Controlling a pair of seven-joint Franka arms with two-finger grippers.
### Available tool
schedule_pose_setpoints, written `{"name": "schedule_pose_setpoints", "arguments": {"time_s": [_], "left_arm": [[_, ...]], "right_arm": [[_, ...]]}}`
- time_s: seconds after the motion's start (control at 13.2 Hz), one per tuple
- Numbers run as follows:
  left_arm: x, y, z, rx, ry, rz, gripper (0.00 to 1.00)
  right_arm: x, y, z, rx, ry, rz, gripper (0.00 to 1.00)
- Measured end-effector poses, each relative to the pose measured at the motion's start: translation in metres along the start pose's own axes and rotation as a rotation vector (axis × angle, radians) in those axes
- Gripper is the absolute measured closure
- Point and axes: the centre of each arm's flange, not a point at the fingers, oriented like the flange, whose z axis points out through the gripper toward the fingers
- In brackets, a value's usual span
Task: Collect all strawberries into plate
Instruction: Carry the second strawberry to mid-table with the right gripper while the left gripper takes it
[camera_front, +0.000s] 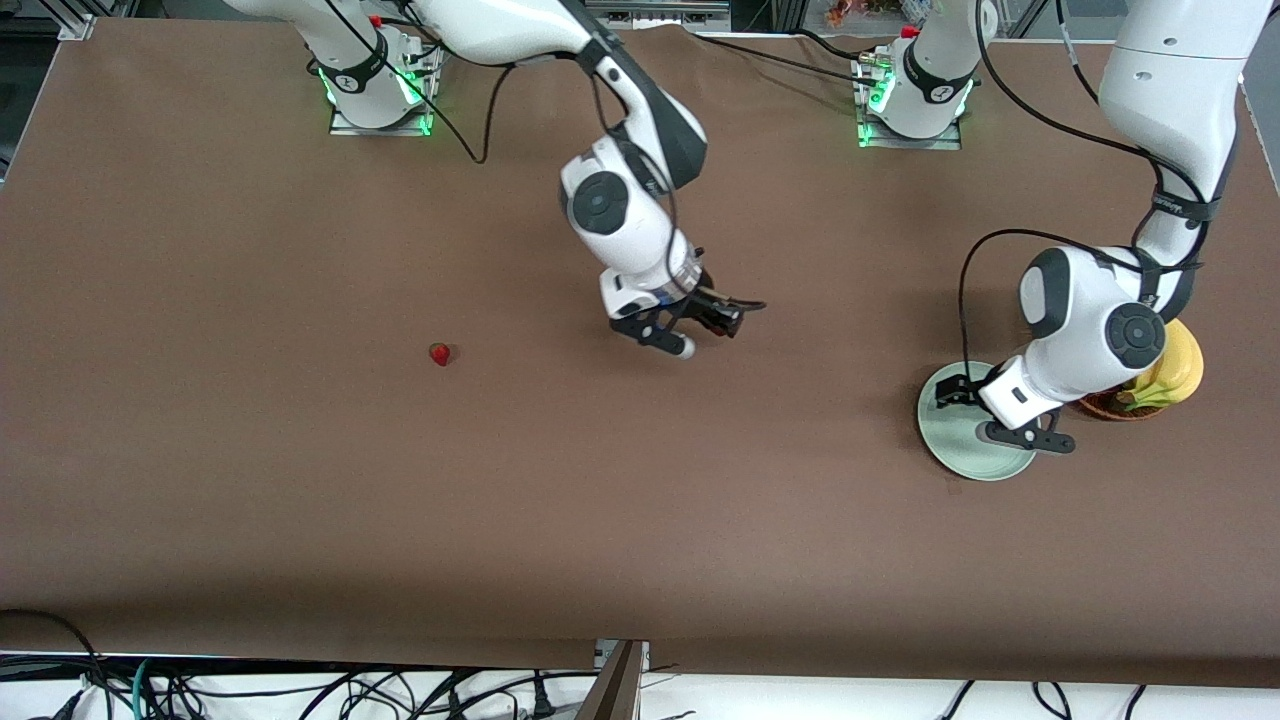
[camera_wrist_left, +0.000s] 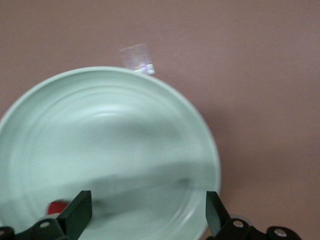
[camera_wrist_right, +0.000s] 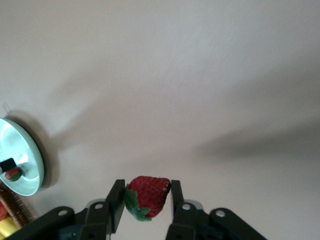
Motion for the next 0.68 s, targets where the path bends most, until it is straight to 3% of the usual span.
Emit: {"name": "schedule_pose_setpoints", "arguments": {"time_s": [0.08,0.15,0.45,0.53,0.68], "left_arm": [[0.002,0.012,0.0,-0.007,-0.001,0.004,0.0],[0.004,0.023,0.0,-0.012,-0.003,0.0,0.0],[0.003,0.05,0.003,-0.03,-0.041,-0.044,0.0],[0.002,0.062,0.005,-0.038,-0.058,-0.054,0.0],[0.0,0.096,0.006,-0.06,-0.087,-0.071,0.0]], "right_arm": [[-0.02,0.006,0.025,0.026,0.03,0.003,0.55],[-0.034,0.012,0.044,0.044,0.051,0.006,0.47],[-0.026,0.005,0.038,0.068,0.078,0.014,0.07],[-0.016,0.001,0.027,0.042,0.072,0.019,0.01],[0.015,-0.004,-0.006,-0.049,0.061,0.021,0.01]]}}
